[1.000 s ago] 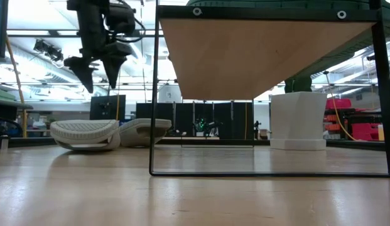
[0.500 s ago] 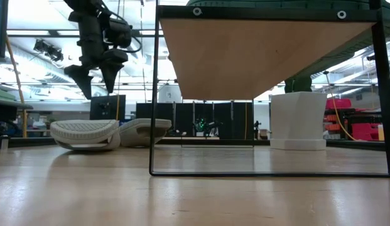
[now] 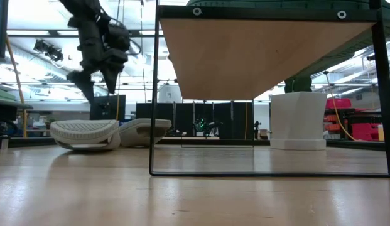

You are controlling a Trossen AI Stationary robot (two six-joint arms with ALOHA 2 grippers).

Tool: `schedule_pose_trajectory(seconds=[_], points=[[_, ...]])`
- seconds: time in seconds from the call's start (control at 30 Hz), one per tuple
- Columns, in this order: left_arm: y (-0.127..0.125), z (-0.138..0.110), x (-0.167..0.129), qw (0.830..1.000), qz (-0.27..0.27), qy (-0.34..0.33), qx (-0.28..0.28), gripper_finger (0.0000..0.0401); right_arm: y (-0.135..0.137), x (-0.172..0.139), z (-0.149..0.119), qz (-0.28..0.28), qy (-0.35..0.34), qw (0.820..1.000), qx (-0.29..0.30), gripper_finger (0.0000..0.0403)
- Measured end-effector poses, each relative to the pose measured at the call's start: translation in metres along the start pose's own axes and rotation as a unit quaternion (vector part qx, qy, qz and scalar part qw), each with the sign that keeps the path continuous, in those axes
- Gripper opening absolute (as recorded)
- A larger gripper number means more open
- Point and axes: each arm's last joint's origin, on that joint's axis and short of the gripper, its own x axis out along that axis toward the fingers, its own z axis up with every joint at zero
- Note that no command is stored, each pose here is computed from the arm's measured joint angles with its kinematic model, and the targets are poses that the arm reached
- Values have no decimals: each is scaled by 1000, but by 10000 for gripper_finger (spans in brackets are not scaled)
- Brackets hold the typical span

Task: Pick and place slides into the shelf
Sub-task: Put the bottom gray slide on the shelf

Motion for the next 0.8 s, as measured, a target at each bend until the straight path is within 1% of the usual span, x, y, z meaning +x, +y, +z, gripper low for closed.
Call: schedule_pose_trajectory(seconds=[0.13,0.27,0.4,0.63,0.8], points=[[6,-10,27,999,-42,27,-3,385,0,0,0,0,0,1000,0,30],[14,-21,45,999,-29,44,-9,385,0,0,0,0,0,1000,1,30],[18,-24,49,999,-4,47,-14,385,0,0,0,1,-1,1000,1,30],[16,-17,49,1000,-20,9,-6,385,0,0,0,1,-1,1000,1,30],[16,-14,49,1000,-24,-1,-6,385,1,0,1,4,-3,1000,3,30]])
